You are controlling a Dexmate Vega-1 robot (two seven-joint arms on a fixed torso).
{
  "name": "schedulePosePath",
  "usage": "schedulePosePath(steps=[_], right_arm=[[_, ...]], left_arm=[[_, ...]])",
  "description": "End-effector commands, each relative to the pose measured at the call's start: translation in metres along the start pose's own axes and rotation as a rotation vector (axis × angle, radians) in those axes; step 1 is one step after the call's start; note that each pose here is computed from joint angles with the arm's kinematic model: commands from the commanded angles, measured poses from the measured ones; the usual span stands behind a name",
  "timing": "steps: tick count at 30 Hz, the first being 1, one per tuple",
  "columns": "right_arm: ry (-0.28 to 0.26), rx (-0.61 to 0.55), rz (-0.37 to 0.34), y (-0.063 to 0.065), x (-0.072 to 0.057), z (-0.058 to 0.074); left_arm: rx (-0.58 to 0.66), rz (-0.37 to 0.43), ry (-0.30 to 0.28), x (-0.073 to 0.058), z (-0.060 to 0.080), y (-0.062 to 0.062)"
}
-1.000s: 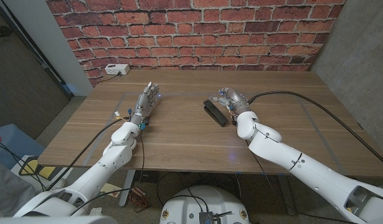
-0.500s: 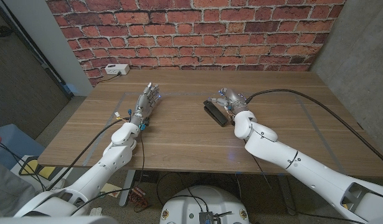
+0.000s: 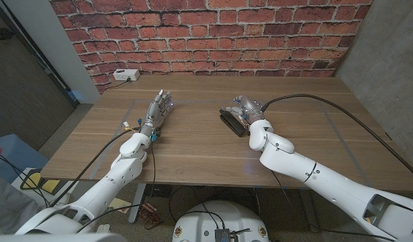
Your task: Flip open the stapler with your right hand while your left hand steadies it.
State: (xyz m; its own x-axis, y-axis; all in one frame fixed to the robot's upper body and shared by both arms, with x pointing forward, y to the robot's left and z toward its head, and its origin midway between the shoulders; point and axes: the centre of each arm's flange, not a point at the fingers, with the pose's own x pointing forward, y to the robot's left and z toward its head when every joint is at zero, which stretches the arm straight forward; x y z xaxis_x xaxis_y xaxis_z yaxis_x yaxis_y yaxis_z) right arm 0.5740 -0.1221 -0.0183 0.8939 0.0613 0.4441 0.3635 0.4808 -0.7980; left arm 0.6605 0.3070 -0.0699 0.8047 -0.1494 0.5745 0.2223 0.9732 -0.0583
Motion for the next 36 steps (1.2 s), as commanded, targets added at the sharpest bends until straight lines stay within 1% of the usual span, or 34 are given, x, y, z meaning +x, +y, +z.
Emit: schedulePosePath(steps=[1, 11, 17, 23, 27, 36], right_arm=[[-0.011, -0.065, 0.015, 0.010, 0.000, 0.014], [-0.005, -0.121, 0.019, 0.014, 0.002, 0.020], [0.005, -0.128, 0.034, 0.014, 0.003, 0.021], [0.017, -0.166, 0.036, 0.018, 0.005, 0.022], [0.025, -0.165, 0.038, 0.019, 0.006, 0.022], [0.047, -0.206, 0.040, 0.023, 0.007, 0.024]], left_arm=[[0.001, 0.002, -0.002, -0.001, 0.001, 0.002], [-0.001, 0.000, 0.001, 0.000, 0.000, 0.002], [-0.003, 0.002, -0.001, -0.001, -0.001, 0.003], [-0.007, 0.009, 0.001, -0.005, -0.004, 0.005], [-0.007, 0.008, 0.002, -0.005, -0.004, 0.006], [-0.009, 0.006, 0.001, -0.006, -0.005, 0.006]])
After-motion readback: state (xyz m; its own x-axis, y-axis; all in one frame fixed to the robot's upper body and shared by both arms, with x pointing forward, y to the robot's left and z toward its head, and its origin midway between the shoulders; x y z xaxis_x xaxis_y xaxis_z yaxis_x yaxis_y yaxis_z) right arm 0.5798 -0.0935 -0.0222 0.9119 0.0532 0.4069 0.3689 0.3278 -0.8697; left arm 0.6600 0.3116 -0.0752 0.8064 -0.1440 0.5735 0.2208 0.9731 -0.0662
